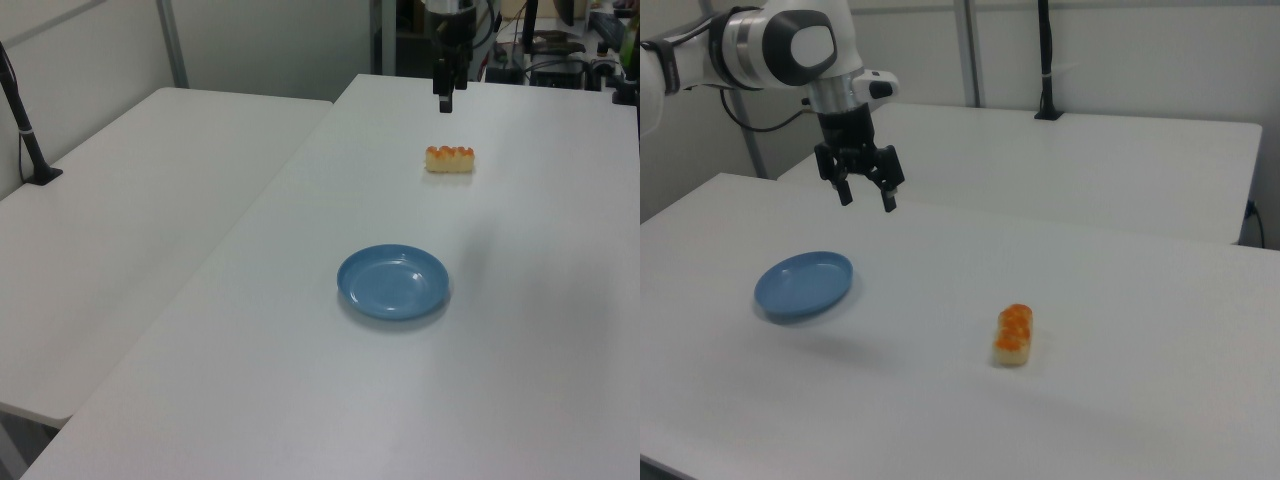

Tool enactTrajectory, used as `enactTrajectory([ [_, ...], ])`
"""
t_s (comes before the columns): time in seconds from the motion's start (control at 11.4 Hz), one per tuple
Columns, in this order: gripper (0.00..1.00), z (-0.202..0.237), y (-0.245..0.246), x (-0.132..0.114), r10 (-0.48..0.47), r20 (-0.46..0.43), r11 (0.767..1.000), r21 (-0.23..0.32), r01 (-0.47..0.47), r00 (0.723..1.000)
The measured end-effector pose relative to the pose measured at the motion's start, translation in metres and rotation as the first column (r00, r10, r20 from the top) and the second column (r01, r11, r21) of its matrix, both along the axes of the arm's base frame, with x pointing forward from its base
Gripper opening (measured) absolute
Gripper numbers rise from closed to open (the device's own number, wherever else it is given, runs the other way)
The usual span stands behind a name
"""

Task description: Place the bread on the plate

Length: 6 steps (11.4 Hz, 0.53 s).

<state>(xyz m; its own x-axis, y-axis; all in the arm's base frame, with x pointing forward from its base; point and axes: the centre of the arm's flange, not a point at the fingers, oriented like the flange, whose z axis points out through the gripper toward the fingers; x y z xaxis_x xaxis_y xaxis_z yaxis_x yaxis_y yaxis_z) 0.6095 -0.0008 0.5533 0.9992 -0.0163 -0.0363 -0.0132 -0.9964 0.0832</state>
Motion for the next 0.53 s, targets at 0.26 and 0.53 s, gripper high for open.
enactTrajectory([
  [0.26,1.0,-0.011,-0.072,0.011,0.043,0.037,0.999,-0.024,-0.042,0.998],
  [0.53,1.0,-0.067,-0.151,0.023,0.061,-0.001,0.996,-0.066,-0.061,0.998],
])
